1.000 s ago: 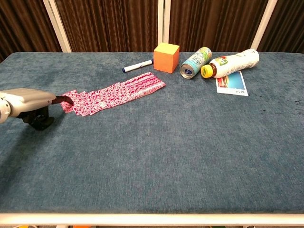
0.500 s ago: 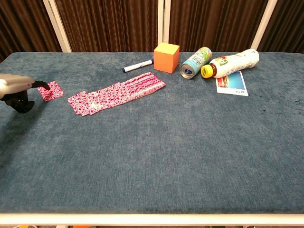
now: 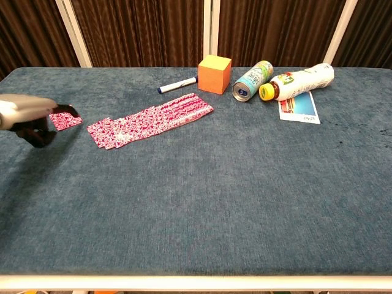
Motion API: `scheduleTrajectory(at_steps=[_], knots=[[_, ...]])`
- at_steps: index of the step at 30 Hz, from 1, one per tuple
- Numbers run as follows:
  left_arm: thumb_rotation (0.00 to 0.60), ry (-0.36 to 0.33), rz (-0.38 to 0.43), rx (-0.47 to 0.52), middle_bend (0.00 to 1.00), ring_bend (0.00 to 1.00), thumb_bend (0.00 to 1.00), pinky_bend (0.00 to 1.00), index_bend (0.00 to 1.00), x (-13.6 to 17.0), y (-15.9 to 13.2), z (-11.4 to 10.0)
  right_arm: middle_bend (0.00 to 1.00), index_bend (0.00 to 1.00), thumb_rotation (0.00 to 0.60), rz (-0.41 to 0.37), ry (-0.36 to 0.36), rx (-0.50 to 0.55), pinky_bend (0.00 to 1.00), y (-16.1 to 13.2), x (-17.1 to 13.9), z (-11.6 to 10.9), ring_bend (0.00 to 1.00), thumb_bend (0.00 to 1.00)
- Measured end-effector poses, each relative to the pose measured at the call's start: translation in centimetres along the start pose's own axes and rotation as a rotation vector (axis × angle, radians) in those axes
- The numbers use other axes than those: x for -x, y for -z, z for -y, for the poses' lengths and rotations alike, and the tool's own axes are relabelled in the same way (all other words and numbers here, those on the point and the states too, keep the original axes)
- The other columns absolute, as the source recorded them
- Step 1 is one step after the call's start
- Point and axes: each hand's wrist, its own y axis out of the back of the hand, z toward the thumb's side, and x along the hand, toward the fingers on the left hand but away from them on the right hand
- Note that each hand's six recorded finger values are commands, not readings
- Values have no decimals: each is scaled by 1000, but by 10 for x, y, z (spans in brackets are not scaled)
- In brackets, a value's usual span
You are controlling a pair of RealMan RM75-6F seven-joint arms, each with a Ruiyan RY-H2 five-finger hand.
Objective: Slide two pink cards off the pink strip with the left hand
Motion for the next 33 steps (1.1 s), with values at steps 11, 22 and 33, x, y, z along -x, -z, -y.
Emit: scheduleTrajectory(at_steps=[11,22,33], knots=[[600,-15,85,-40,931,953,625,1000,120,2,-40,7,0,0,600,15,5,11,0,7,-3,-2,0,247],[600,39,62,-65,931,953,627,1000,120,5,-35,23,0,0,600,19,5,16,0,13,-3,-1,0,247],[600,73,145,-58,931,954,627,1000,120,37,-57,41,0,0,600,7,-6,11,0,9,-2,3,0,247]])
